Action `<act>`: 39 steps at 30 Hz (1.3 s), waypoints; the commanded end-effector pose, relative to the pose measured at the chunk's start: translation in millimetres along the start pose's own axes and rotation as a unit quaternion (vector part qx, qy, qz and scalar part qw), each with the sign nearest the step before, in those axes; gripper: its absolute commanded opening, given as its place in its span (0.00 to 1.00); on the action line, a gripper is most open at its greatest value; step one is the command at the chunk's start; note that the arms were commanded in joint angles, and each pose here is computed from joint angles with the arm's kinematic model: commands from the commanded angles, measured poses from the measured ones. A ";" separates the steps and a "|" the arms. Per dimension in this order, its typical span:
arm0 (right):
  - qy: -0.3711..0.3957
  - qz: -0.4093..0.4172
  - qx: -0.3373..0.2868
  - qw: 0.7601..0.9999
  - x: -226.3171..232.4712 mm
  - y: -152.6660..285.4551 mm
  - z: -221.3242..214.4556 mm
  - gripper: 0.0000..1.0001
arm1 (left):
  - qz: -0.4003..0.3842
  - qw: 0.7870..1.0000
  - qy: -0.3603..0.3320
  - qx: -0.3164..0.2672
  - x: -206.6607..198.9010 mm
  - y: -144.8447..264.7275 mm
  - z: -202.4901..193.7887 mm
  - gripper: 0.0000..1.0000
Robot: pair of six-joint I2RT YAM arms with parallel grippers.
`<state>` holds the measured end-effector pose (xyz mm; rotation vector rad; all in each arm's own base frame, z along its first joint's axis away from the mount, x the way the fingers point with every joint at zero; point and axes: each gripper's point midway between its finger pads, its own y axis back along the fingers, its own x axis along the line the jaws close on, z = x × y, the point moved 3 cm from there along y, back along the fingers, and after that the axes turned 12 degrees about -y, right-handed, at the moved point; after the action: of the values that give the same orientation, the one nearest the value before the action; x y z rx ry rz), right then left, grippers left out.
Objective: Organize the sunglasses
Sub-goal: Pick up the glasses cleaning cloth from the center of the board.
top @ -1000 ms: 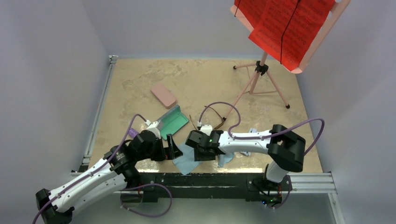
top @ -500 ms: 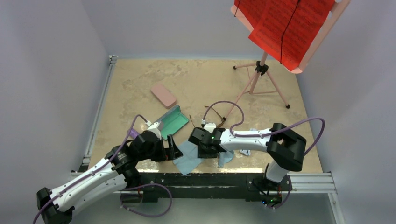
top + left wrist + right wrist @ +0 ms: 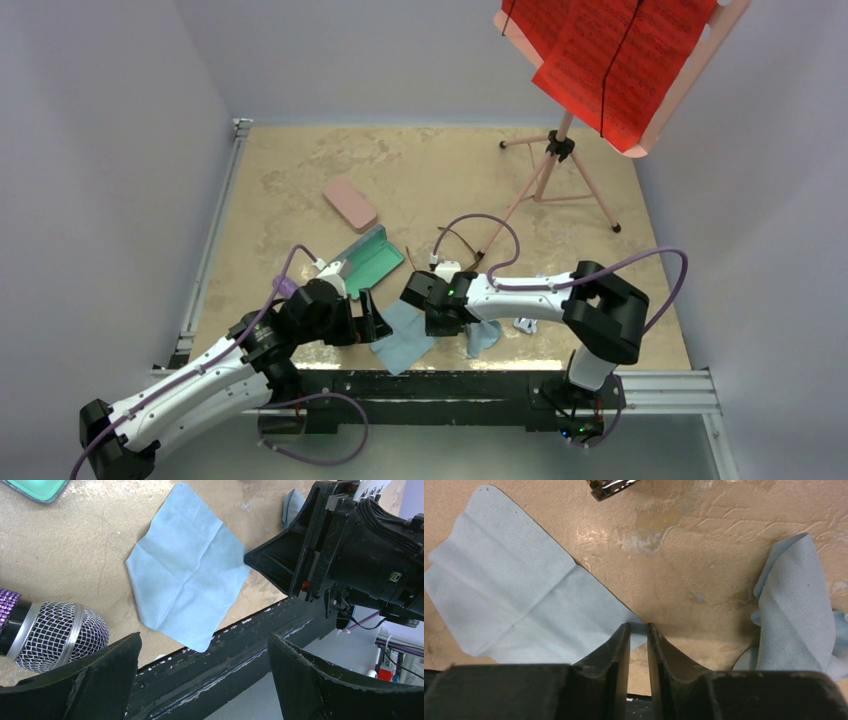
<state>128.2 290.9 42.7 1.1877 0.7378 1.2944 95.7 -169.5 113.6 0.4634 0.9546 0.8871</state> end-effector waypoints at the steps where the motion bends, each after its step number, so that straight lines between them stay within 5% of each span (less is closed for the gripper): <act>1: -0.003 -0.018 -0.007 1.000 -2.7 -7.4 0.2 0.17 | -0.014 1.000 -0.014 -0.017 -8.7 6.9 9.8 1.00; 5: -0.007 -0.017 0.003 1.000 -1.2 -8.6 -4.2 0.00 | -0.010 1.000 -0.020 -0.017 -7.7 7.3 10.7 1.00; 20: -0.050 0.016 -0.014 0.998 -3.3 -3.2 37.1 0.00 | -0.122 0.987 -0.104 0.000 -57.3 -3.2 13.4 0.99; 29: -0.073 0.044 0.007 0.996 -11.5 -9.3 42.9 0.00 | -0.099 0.978 -0.172 0.068 -81.6 -30.5 -11.8 0.92; 39: -0.065 0.058 0.010 0.996 -12.2 -8.3 41.1 0.00 | 0.005 0.970 -0.212 0.119 -79.6 -68.3 -30.1 0.64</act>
<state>166.7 271.3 42.7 1.3337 0.6033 1.2658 66.7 -262.6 85.5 0.8401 0.7172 0.6039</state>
